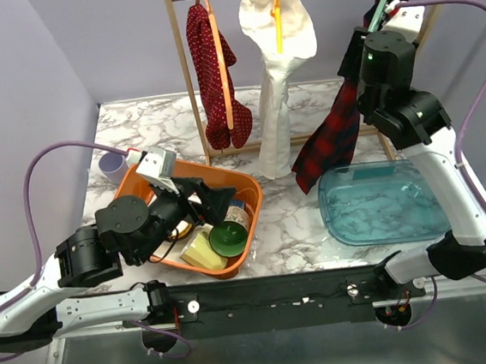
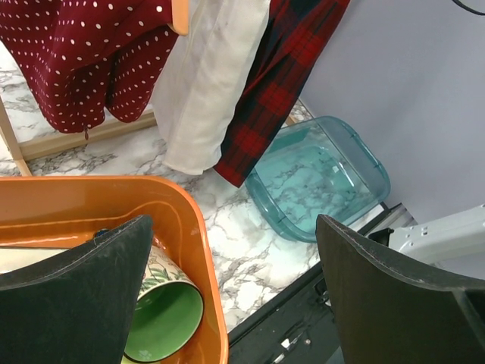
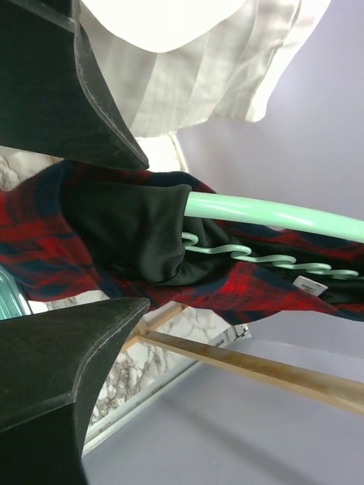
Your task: Remove the skirt from the hanger
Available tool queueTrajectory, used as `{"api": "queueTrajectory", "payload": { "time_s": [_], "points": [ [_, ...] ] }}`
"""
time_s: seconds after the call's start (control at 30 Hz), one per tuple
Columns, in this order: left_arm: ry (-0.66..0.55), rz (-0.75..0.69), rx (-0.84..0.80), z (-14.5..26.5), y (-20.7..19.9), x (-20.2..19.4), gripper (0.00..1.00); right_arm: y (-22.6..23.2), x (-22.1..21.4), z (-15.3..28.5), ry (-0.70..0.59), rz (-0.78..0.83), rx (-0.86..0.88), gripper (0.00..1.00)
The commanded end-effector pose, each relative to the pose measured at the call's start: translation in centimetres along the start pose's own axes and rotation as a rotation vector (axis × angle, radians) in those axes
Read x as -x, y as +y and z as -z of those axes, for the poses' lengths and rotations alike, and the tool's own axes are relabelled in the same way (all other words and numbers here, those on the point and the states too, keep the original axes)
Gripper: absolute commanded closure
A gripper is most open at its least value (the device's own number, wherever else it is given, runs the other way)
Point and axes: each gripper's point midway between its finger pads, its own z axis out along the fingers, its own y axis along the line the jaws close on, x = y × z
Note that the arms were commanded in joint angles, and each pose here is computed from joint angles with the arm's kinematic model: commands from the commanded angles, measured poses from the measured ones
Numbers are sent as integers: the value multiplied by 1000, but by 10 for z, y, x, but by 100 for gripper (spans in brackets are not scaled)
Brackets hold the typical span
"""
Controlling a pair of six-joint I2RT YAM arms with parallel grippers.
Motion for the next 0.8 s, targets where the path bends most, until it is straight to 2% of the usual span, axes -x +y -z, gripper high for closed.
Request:
{"api": "queueTrajectory", "payload": {
  "time_s": [0.0, 0.3, 0.4, 0.43, 0.5, 0.53, 0.77],
  "points": [
    [1, 12, 0, -1, -3, 2, 1, -9, -9, -11, 0, 26, -75, 29],
    [-10, 28, -5, 3, -2, 6, 1, -25, 12, -5, -58, 28, -108, 55],
    [-12, 36, -11, 4, -4, 8, 1, -27, 22, 0, -84, 17, -98, 71],
    [-18, 39, -14, 5, -5, 11, 1, -27, 25, 1, -90, 11, -87, 81],
    [-21, 41, -17, 5, -5, 12, 1, -30, 34, 6, -109, -5, -77, 95],
    [-22, 41, -18, 6, -5, 13, 1, -31, 36, 8, -114, -9, -76, 99],
    [-20, 56, -10, 8, -1, 10, 1, -40, 68, 28, -221, -39, -10, 99]
  ]
}}
